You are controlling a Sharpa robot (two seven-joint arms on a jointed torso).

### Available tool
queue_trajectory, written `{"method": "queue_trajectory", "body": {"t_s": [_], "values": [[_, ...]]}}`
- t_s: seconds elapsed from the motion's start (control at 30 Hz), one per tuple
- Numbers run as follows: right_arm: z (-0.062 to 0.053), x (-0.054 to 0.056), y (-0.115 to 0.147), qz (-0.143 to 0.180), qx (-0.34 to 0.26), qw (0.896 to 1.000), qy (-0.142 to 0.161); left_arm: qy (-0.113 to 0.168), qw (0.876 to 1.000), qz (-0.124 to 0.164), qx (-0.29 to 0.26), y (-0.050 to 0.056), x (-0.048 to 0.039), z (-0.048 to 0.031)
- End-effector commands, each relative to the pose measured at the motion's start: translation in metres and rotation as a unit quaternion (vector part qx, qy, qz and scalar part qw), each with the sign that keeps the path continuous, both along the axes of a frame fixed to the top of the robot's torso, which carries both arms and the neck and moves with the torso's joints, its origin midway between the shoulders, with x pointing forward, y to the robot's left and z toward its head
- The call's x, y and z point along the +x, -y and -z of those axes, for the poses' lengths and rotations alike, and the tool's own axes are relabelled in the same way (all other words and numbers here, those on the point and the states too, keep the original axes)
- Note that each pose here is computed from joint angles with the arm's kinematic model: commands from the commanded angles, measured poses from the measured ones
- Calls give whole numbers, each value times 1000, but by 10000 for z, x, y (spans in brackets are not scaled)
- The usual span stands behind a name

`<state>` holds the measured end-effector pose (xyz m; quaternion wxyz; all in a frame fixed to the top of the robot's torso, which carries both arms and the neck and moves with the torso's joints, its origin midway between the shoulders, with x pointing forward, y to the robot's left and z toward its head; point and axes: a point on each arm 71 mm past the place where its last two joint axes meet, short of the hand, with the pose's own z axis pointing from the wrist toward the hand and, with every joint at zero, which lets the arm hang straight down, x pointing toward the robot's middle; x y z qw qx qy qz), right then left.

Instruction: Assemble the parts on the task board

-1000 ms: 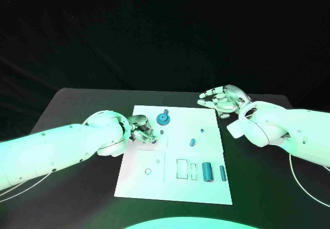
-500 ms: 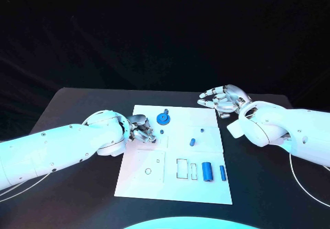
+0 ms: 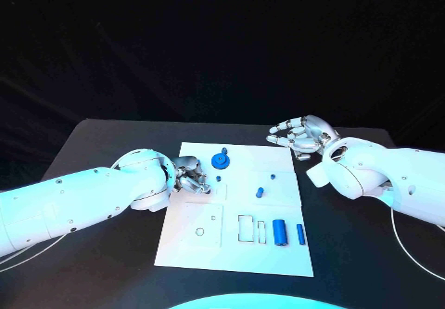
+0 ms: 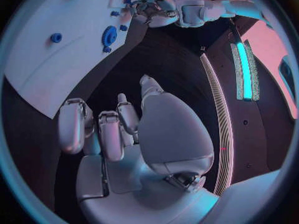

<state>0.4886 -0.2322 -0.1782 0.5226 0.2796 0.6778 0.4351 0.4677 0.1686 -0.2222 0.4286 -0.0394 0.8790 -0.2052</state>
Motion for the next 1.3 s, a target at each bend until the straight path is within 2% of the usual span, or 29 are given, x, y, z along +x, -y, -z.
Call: {"method": "queue_trajectory", "body": {"t_s": [0.03, 0.47, 0.7, 1.3], "values": [[0, -6, -13, -9, -1, 1000, 3, -16, 1000, 15, 12, 21, -27, 34], [5, -8, -13, -9, -1, 1000, 3, -21, 1000, 14, 11, 29, -22, 41], [7, -6, -14, -9, -1, 1000, 3, -29, 1000, 3, 0, 28, -6, 50], [9, -7, -17, -9, -1, 1000, 3, -44, 999, 7, 1, 95, 12, 78]]}}
